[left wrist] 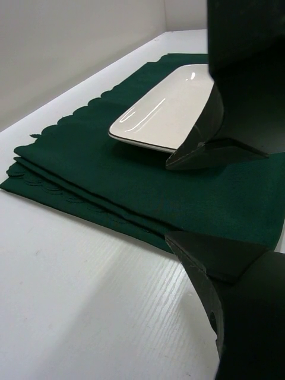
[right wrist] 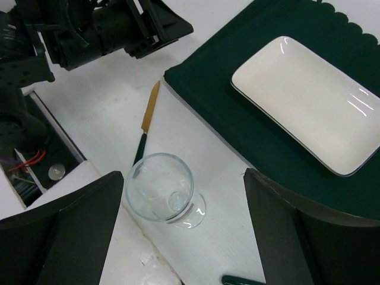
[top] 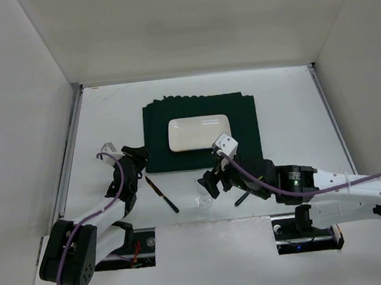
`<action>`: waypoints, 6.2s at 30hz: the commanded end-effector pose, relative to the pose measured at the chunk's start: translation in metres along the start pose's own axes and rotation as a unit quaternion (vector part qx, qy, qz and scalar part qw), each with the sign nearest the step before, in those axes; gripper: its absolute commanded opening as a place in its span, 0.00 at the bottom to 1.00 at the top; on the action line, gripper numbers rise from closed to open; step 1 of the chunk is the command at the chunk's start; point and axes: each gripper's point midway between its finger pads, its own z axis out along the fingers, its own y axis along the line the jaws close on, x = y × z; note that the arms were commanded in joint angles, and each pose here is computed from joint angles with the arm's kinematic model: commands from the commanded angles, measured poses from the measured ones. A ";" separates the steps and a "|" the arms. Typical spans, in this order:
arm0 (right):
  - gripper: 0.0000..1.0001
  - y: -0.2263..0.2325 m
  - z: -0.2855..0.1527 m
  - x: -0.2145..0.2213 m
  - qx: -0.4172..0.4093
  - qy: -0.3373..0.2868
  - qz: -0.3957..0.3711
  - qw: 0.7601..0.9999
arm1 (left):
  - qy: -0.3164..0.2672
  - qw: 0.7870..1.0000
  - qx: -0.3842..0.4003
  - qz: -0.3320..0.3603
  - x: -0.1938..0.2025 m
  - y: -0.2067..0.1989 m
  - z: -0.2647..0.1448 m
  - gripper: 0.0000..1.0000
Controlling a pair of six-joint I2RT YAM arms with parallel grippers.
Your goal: Set the dinner table for one person
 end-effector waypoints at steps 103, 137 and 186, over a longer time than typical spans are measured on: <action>0.55 -0.332 0.007 -0.160 0.346 -0.146 0.070 0.924 | -0.013 1.000 0.023 -0.001 -0.005 -0.017 0.001 0.44; 0.57 -0.431 0.104 -0.105 0.403 -0.097 0.089 0.906 | -0.009 1.000 0.019 0.001 -0.002 -0.015 0.003 0.44; 0.10 -0.280 0.044 -0.047 0.285 -0.137 0.240 0.918 | -0.038 0.998 -0.001 0.045 -0.019 -0.020 -0.002 0.29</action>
